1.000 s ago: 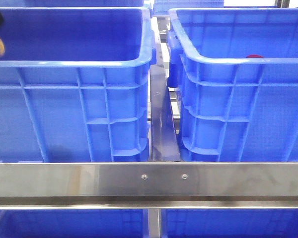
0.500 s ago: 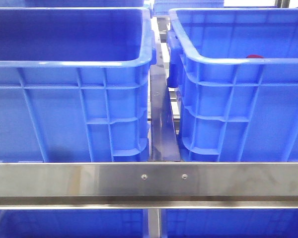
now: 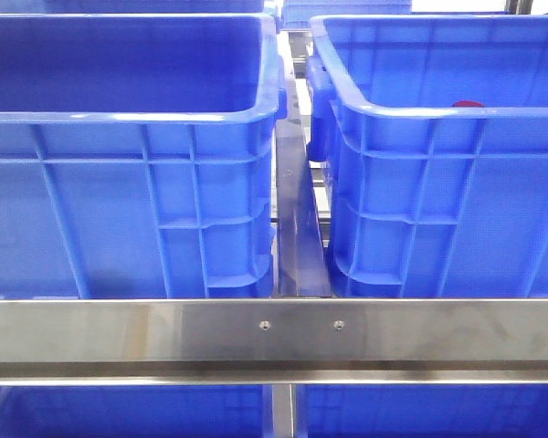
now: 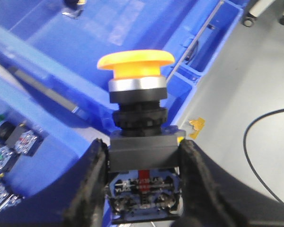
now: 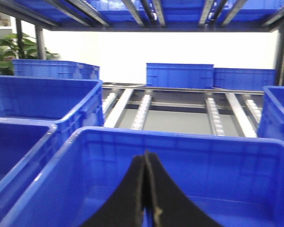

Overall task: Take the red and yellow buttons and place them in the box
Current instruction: 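Lift the yellow button with the left gripper toward the right gripper, then close the right gripper on the yellow cap held by the left gripper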

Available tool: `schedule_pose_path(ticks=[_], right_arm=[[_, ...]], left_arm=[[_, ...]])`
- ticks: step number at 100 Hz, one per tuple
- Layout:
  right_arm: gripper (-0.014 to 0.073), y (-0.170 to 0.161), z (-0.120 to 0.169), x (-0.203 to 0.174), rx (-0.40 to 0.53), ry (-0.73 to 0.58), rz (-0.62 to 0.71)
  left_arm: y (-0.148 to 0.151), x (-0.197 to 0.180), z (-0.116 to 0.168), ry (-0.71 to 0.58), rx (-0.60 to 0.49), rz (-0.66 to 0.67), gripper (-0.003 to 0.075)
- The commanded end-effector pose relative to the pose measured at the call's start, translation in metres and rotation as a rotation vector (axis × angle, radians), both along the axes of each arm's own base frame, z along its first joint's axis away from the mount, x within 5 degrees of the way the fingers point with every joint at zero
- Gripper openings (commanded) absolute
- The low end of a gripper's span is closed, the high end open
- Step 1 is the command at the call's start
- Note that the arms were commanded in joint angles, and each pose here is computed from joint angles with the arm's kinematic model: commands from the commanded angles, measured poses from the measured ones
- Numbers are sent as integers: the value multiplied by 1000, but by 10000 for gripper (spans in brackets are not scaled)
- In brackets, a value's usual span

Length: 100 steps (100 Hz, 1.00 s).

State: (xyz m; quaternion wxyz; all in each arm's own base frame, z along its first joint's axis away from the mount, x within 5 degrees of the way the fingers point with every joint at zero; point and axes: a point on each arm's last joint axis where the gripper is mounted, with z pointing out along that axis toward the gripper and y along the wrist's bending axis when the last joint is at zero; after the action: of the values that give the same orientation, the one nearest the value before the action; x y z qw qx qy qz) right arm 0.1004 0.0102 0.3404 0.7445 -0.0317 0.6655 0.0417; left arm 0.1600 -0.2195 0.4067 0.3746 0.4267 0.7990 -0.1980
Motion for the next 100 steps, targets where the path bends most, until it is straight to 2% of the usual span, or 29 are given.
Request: schedule_pose_path(ticks=[1,12,19,20,31,42,49,60,68,77,89,100], right_arm=[[11,6,11,-2,81,-40,84],[193,11,12,-3,76,-55,132],[337,13,13,-4,74,-64,161],[378,14,13,-4,73,-66,168],[507,18,15,-6,68,-83,219],[507,23,16,-8,97,-94,286],[507,25,17,-9,199,-73,326],[507,29,17,-6,412,-3,401],[507,36,16,-3,552,66,500],[507,46,13,5,669,164,624],[507,57,10,17,770,288,756],[507,63,9,32,814,371,824]], left_arm=[[3,-5,23,-78,-103,-6,-19],[3,-5,23,-78,-103,-6,-19],[3,-5,23,-78,-103,-6,-19],[3,-5,23,-78,-103,-6,-19],[3,-5,23,-78,-103,-6,-19],[3,-5,23,-78,-103,-6,-19],[3,-5,23,-78,-103,-6,-19],[3,-5,23,-78,-103,-6,-19],[3,-5,23,-78,-103,-6,-19],[3,-5,23,-78,-103,-6,-19],[3,-5,23,-78,-103,-6,-19],[3,-5,23,-78,-103,-6,-19]])
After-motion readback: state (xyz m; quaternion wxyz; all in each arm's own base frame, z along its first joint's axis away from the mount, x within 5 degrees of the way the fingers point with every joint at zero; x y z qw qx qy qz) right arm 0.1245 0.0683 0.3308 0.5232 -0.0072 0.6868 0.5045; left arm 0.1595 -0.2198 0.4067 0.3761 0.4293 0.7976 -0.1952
